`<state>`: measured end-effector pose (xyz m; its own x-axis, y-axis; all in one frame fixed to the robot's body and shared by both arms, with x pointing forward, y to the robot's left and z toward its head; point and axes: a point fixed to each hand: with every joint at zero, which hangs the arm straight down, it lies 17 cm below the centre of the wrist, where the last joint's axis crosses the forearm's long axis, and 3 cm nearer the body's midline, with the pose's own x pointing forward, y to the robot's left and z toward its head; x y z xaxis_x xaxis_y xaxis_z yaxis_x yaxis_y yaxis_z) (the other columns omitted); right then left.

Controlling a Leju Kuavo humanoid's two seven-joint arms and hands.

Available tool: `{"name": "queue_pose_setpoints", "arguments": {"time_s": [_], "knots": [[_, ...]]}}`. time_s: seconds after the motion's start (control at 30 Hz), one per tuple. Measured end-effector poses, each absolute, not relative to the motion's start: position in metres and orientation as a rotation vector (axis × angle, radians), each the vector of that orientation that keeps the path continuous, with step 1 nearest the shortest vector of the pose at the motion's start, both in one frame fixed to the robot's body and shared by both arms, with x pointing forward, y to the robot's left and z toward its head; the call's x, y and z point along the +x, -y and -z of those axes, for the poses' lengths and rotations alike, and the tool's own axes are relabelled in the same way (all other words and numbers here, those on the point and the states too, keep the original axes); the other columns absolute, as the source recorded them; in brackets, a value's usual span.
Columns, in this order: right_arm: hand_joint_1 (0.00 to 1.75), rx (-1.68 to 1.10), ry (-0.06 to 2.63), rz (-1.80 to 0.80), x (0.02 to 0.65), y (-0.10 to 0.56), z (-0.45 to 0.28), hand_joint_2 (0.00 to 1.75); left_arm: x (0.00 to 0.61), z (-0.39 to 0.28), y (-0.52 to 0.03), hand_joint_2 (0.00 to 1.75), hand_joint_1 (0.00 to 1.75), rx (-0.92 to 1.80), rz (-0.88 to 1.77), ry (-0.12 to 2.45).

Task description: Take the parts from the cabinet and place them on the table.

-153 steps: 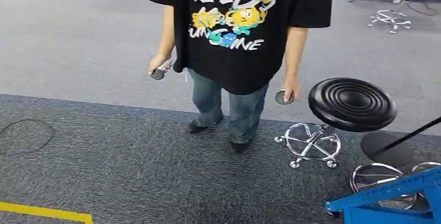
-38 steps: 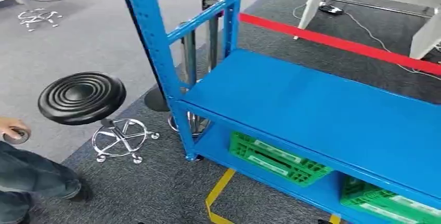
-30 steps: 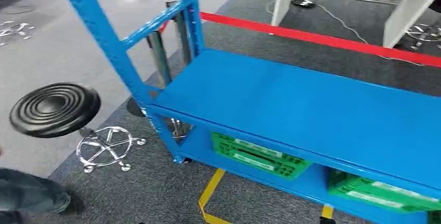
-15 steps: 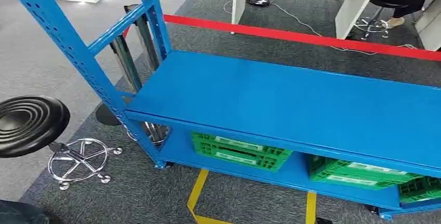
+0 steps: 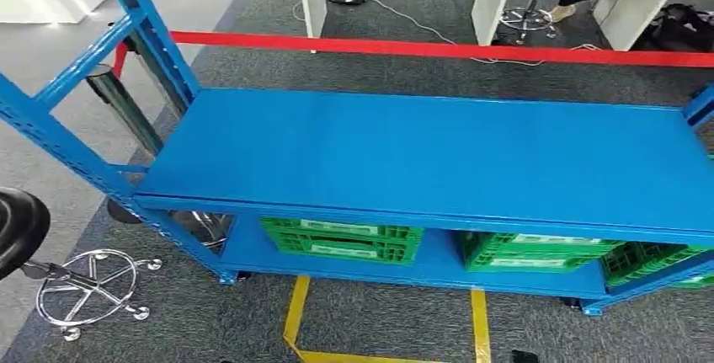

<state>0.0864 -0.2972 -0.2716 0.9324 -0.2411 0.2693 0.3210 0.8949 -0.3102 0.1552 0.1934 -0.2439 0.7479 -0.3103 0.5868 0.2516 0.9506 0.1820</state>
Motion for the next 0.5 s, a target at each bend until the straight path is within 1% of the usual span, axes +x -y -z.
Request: {"name": "queue_pose_setpoints", "arguments": {"time_s": [0.17,0.5], "knots": [[0.00,-0.374,0.224,0.246,0.0877,0.2991,0.2710,0.00,0.1450,0.2488,-0.1982,1.75,0.00,0.114,0.301,0.615],[0.00,-0.381,0.230,0.233,0.0885,0.3008,0.2705,0.00,0.1478,0.2479,-0.1970,1.75,0.00,0.116,0.292,0.618]]}}
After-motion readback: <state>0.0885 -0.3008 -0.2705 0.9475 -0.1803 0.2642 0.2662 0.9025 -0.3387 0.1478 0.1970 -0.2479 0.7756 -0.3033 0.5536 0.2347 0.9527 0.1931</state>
